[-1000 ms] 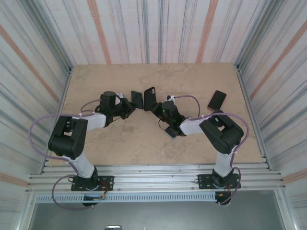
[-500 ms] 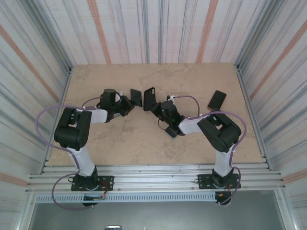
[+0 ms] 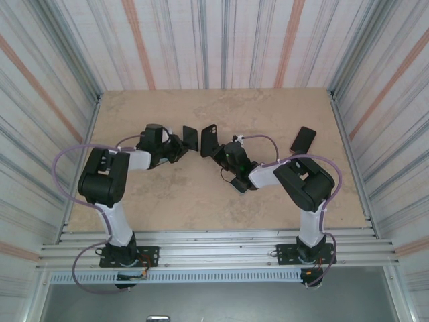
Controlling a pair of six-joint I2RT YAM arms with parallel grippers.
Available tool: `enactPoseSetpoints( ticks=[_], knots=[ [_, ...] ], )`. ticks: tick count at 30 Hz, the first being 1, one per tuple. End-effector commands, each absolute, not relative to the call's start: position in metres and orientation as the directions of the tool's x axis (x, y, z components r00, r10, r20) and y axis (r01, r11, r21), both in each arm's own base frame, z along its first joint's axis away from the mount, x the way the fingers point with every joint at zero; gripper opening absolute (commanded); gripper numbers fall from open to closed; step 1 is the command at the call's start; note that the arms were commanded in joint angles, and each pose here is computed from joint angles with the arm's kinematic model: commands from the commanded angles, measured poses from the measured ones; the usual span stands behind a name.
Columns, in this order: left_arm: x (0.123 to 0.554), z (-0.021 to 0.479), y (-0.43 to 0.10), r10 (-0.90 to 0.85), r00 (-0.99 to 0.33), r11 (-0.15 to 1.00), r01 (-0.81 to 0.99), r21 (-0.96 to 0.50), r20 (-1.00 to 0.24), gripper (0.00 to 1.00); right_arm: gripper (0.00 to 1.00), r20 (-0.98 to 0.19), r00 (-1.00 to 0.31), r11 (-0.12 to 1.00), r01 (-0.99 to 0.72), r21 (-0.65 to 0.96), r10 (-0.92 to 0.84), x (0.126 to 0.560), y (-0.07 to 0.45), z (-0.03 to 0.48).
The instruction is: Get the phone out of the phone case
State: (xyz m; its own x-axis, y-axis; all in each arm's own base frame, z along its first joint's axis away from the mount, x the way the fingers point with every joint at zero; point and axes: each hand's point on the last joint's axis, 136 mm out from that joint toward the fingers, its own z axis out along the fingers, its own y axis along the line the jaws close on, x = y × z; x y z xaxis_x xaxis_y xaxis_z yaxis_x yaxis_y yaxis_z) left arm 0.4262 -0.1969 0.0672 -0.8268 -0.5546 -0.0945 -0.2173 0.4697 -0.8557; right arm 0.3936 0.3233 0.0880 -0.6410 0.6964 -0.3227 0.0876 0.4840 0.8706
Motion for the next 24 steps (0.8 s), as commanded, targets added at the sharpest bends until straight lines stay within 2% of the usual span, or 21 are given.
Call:
enactPoseSetpoints(
  ticks=[1, 10, 20, 24],
  knots=[
    [0.432, 0.071, -0.197, -0.533, -0.835, 0.49, -0.178, -0.853, -0.133, 0.13, 0.0, -0.297, -0.626, 0.458, 0.109, 0.882, 0.721, 0.402, 0.324, 0.09],
    [0.431, 0.064, -0.193, -0.534, -0.835, 0.518, -0.194, -0.833, -0.137, 0.28, 0.0, -0.3, -0.632, 0.467, 0.112, 0.877, 0.715, 0.404, 0.327, 0.084],
    [0.429, 0.055, -0.188, -0.523, -0.84, 0.568, -0.214, -0.795, -0.148, 0.39, 0.0, -0.31, -0.636, 0.487, 0.118, 0.866, 0.706, 0.406, 0.327, 0.075],
    [0.426, 0.05, -0.183, -0.523, -0.838, 0.587, -0.221, -0.779, -0.157, 0.41, 0.0, -0.311, -0.642, 0.491, 0.118, 0.863, 0.701, 0.406, 0.329, 0.072]
  ],
)
